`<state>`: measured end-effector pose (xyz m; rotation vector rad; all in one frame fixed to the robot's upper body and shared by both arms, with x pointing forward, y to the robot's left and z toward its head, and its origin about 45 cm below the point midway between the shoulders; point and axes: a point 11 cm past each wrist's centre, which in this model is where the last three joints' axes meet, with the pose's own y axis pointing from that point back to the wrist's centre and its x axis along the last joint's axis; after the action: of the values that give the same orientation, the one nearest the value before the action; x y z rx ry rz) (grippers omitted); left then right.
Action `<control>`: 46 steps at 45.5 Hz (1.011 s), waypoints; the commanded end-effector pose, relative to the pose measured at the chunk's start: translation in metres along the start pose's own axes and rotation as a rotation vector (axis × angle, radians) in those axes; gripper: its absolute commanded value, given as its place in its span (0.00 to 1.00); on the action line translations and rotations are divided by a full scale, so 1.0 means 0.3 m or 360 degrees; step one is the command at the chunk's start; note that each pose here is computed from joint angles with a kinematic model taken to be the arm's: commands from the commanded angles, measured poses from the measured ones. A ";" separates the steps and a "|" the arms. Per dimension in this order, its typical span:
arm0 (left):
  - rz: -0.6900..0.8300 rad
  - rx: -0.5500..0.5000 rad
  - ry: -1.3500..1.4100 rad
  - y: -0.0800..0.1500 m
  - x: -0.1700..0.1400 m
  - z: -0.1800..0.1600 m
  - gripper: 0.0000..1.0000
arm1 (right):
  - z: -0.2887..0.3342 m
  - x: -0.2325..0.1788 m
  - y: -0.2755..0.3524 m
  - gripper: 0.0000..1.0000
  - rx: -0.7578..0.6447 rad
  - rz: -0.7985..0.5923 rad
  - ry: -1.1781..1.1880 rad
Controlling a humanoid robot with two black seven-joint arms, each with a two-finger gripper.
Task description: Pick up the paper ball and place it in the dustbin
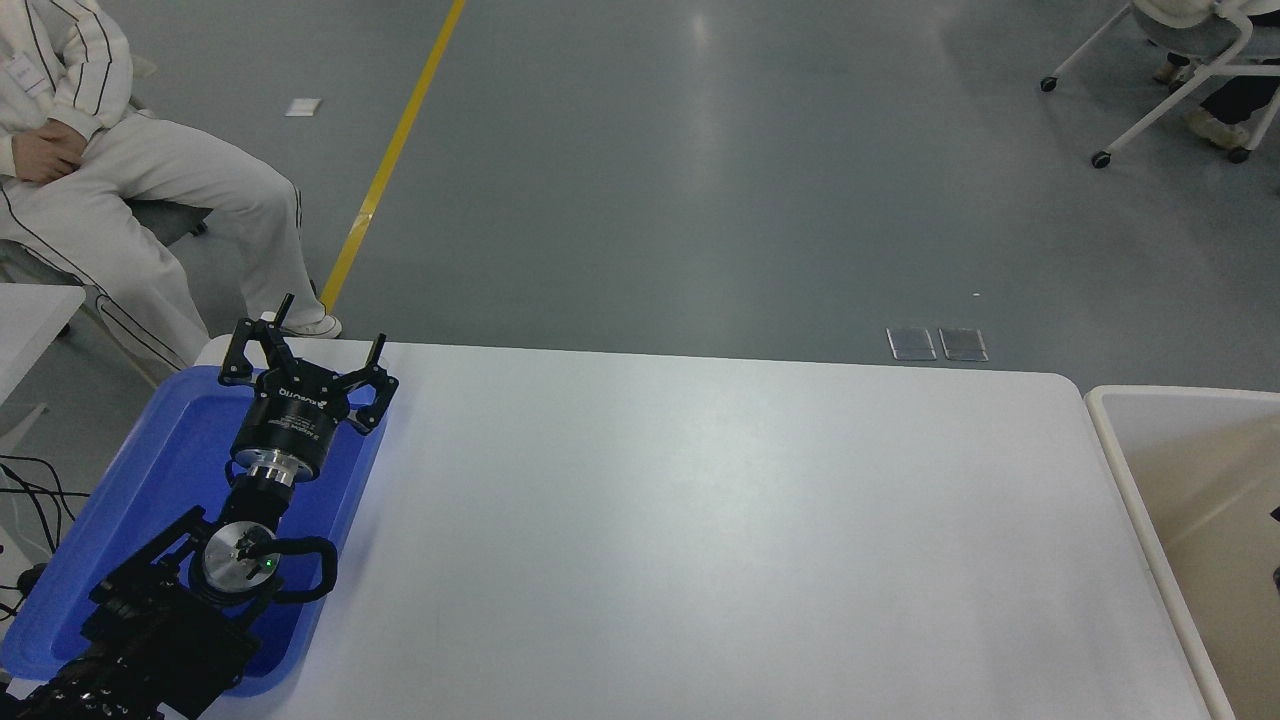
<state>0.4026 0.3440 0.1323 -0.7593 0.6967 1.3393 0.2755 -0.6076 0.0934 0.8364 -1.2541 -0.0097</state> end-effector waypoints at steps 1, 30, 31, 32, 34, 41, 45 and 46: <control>0.0001 0.0000 0.0001 0.001 0.001 0.000 1.00 | -0.001 0.009 0.001 0.49 0.0003 0.0081 0.0005; 0.0003 -0.0003 0.0000 0.001 0.002 0.001 1.00 | -0.057 0.076 0.007 1.00 0.0026 0.0106 -0.0439; 0.0003 -0.0003 0.0000 0.001 0.002 0.001 1.00 | -0.048 0.077 0.005 1.00 0.0017 0.0089 -0.0508; 0.0001 -0.0003 0.0001 0.001 0.001 0.000 1.00 | -0.045 0.077 0.004 1.00 0.0015 0.0071 -0.0579; 0.0001 -0.0003 0.0001 0.001 0.001 0.000 1.00 | -0.052 0.084 0.004 1.00 0.0024 0.0036 -0.0735; 0.0001 -0.0003 0.0001 0.001 0.001 0.000 1.00 | -0.143 0.095 0.022 1.00 0.0124 -0.0140 -0.1300; 0.0001 -0.0003 0.0001 0.001 0.001 0.000 1.00 | -0.189 0.085 0.034 1.00 0.0170 -0.0241 -0.1613; 0.0001 -0.0003 0.0001 0.001 0.001 0.000 1.00 | -0.200 0.087 0.037 1.00 0.0182 -0.0261 -0.1683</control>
<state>0.4023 0.3443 0.1321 -0.7608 0.6965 1.3409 0.2998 -0.6009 0.1077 0.9111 -1.7819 -0.2739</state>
